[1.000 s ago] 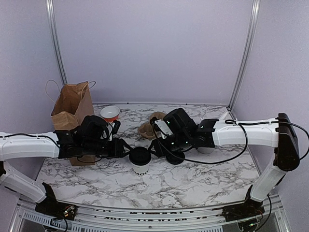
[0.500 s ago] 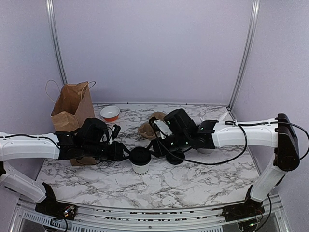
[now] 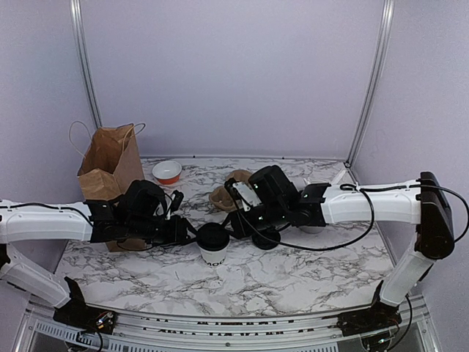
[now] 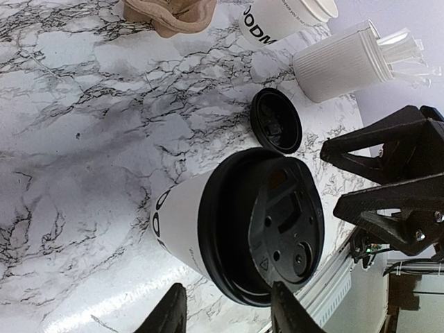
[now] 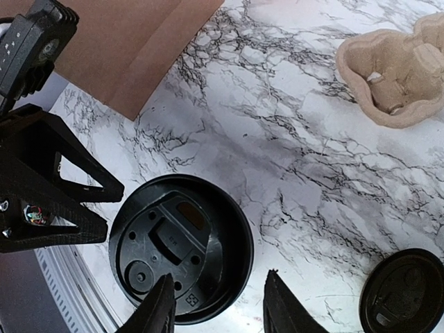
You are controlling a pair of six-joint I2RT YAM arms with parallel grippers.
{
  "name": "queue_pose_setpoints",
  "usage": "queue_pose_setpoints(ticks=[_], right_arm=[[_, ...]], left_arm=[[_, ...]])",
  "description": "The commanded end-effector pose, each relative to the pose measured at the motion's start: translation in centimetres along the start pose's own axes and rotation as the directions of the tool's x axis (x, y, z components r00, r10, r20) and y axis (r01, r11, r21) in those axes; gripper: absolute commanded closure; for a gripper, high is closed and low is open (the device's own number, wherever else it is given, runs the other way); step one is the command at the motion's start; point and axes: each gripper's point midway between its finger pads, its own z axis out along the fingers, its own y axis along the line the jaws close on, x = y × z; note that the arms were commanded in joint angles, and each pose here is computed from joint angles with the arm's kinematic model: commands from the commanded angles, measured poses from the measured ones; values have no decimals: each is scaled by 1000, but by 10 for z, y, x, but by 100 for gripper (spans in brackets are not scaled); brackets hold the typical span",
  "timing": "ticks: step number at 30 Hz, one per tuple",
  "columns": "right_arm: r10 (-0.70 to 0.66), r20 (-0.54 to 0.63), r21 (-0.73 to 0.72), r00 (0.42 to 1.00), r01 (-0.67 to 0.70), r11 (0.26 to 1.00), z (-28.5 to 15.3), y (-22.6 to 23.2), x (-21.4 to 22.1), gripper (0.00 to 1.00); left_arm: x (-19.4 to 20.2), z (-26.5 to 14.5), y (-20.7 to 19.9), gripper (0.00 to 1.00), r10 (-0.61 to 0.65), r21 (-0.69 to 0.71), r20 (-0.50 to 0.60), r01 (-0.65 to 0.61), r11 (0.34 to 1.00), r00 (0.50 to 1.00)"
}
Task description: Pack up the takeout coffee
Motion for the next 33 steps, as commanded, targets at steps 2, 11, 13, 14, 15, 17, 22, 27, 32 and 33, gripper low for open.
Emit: queue_pose_setpoints(ticks=[2, 11, 13, 14, 15, 17, 22, 27, 32, 33], right_arm=[[12, 5, -5, 1000, -12, 1000, 7, -2, -3, 58], [17, -15, -1, 1000, -17, 1000, 13, -4, 4, 59], [18, -22, 3, 1000, -18, 1000, 13, -6, 6, 59], [19, -26, 7, 1000, -18, 1000, 14, -7, 7, 59], [18, -26, 13, 999, -18, 1000, 13, -8, 8, 59], [19, -33, 21, 999, -18, 1000, 13, -9, 11, 60], [22, -38, 32, 999, -21, 999, 13, -13, 16, 59], [27, -47, 37, 999, -25, 999, 15, -15, 20, 60], [29, -49, 39, 998, -27, 999, 15, -16, 22, 60], [29, -49, 40, 998, -27, 999, 15, -17, 22, 60]], left_arm=[[6, 6, 6, 59, -2, -24, -20, 1, 1000, 1000], [6, 10, 7, 59, 0, -28, -24, -1, 1000, 1000], [6, 11, 7, 59, 0, -29, -25, -1, 1000, 1000], [5, 12, 7, 59, 0, -29, -25, -1, 1000, 1000], [6, 13, 8, 59, -1, -32, -28, 0, 999, 1000], [6, 15, 8, 59, -2, -35, -33, 1, 999, 999], [13, 20, 16, 59, -6, -60, -62, 3, 998, 998], [21, 25, 27, 59, -8, -96, -92, -1, 995, 996], [29, 29, 41, 59, -11, -140, -111, -4, 990, 994], [30, 30, 43, 60, -12, -145, -114, -5, 989, 993]])
